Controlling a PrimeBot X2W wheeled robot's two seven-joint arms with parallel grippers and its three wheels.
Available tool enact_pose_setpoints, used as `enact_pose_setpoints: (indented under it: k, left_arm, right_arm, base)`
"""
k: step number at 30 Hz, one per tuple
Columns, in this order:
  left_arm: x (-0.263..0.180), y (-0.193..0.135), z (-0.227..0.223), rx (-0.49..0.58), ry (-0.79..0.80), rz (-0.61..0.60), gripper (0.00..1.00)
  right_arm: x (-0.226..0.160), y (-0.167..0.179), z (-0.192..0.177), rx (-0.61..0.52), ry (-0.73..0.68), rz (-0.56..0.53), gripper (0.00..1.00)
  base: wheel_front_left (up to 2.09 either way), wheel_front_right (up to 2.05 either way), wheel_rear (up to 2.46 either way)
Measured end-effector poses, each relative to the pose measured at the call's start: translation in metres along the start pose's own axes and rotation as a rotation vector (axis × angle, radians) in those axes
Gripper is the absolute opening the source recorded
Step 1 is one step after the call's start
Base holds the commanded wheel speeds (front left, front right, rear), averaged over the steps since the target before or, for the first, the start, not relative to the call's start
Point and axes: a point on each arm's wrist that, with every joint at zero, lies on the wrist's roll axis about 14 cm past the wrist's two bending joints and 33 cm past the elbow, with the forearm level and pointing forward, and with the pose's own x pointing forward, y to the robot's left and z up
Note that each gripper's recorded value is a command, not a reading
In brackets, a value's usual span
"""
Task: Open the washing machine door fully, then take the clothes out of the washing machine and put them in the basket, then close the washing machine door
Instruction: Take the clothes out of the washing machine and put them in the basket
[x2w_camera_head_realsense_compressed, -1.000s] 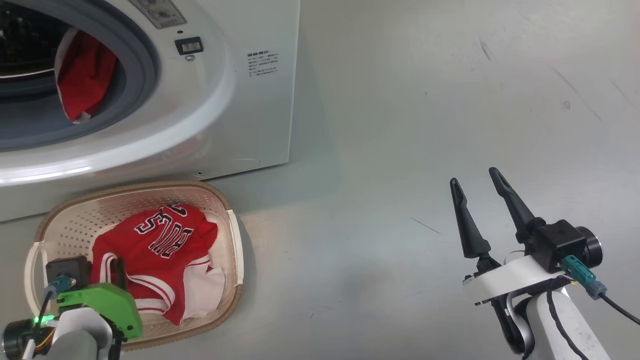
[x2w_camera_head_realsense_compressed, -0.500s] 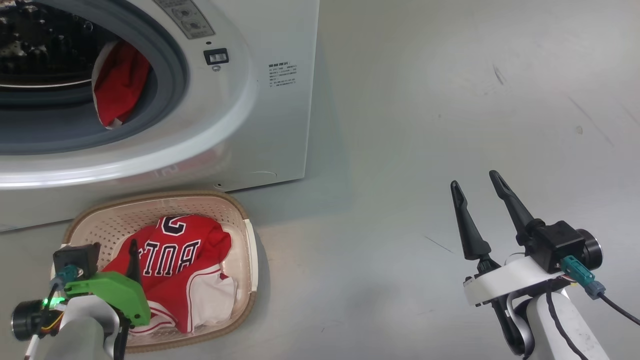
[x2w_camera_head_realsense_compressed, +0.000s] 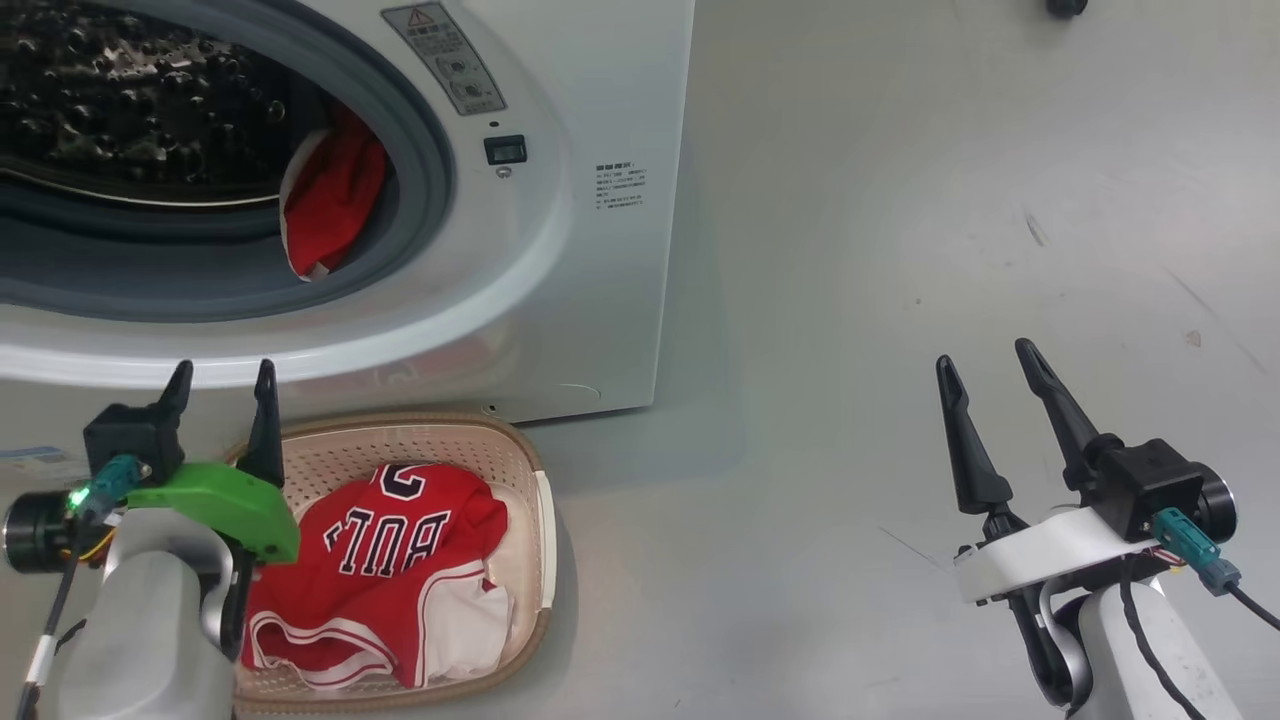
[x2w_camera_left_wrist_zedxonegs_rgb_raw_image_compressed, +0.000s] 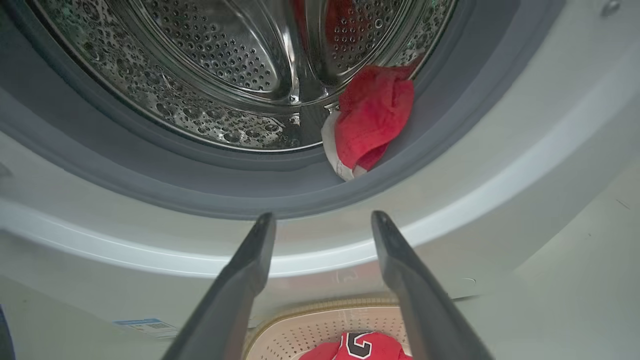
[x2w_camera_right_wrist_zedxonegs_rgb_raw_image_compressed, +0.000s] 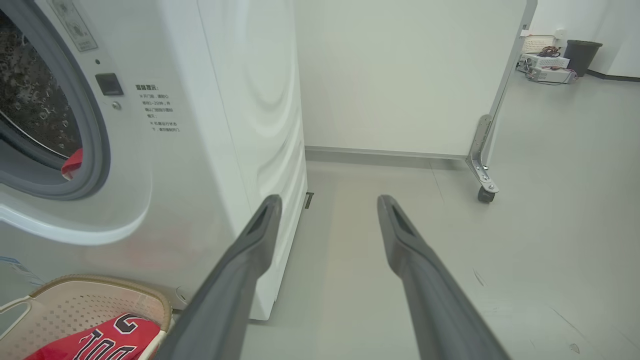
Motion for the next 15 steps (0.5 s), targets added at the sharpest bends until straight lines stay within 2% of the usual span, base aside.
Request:
enact_pose_setpoints:
  k: [7,15]
  left_arm:
    - [-0.012,0.002,0.061,0.002,-0.182,0.007,1.0]
    - [-0.052,0.003,0.067,-0.025,-0.241,0.021,1.0]
  right_arm:
    - [-0.001,0.009,0.015,0.0,-0.041,0.025,1.0]
    - [-0.013,0.019,0.022,0.006,-0.06,0.05,1.0]
  base:
    - [0.0,0.0,0.0]
    - [0.0,0.0,0.0]
